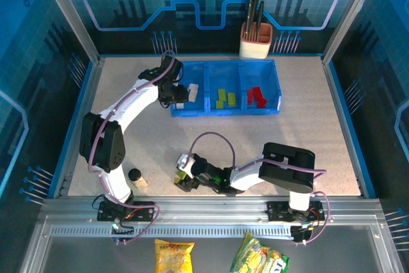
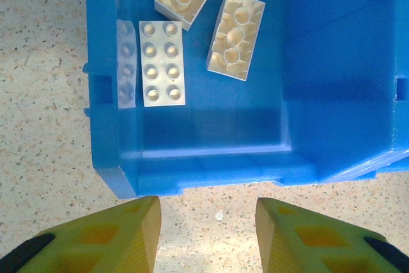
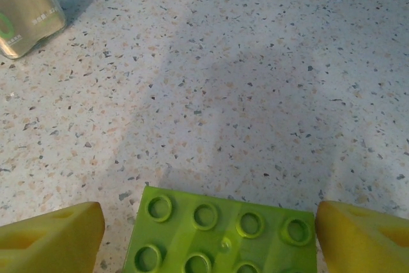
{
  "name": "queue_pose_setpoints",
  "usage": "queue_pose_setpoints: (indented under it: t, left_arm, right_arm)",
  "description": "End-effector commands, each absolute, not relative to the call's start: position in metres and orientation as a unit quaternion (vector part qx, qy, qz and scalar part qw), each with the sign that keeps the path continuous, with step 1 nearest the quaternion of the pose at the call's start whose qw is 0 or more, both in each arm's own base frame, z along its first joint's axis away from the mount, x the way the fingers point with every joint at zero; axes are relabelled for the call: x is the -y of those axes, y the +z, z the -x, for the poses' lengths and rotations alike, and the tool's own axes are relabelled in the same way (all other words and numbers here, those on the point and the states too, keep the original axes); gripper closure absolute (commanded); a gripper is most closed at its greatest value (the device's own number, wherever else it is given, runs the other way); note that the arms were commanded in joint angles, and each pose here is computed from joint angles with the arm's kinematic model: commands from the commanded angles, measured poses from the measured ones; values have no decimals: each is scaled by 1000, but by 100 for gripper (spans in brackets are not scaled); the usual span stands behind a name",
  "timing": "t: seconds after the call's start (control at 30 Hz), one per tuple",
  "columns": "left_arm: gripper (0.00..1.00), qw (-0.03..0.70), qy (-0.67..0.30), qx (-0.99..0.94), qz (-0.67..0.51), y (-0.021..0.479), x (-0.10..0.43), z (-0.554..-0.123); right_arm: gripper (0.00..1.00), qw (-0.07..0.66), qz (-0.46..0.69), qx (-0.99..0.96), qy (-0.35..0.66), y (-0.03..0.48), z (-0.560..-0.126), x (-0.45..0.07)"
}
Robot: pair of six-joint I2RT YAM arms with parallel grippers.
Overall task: Sort the legos into containers by color
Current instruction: Pick up the lego from the bottom-center of the table.
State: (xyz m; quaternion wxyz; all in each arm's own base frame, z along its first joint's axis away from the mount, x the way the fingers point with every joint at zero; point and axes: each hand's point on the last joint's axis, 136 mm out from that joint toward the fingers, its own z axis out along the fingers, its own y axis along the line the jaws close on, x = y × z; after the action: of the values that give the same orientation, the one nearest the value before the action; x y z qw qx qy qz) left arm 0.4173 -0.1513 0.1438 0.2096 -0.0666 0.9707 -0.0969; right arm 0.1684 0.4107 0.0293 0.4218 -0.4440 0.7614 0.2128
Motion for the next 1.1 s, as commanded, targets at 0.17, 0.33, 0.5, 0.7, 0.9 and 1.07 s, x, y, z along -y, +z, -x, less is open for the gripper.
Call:
queue_pose_setpoints:
  t: [0.17, 0.33, 0.5, 0.7, 0.9, 1.07]
  left_arm:
    - [56, 222, -94, -968, 67, 155, 147, -413]
    - [56, 224, -95, -968, 67, 158, 147, -413]
    - [56, 232, -97, -966, 64, 166, 146, -411]
    - [56, 245, -95, -963, 60, 181, 143, -408]
    - [56, 255, -96, -960, 64, 195, 133, -405]
    - [55, 258, -84, -960, 68, 201, 119, -399]
  right_arm:
    - [25, 418, 444, -764, 209, 26, -167, -417]
    - [33, 416, 447, -763, 212, 27, -166, -417]
    - [36, 420, 444, -763, 212, 30, -166, -415]
    - [39, 416, 443, -764, 216, 33, -169, -413]
    - [41, 418, 441, -766, 209, 42, -178, -407]
    - [41, 420, 432, -774, 196, 49, -192, -391]
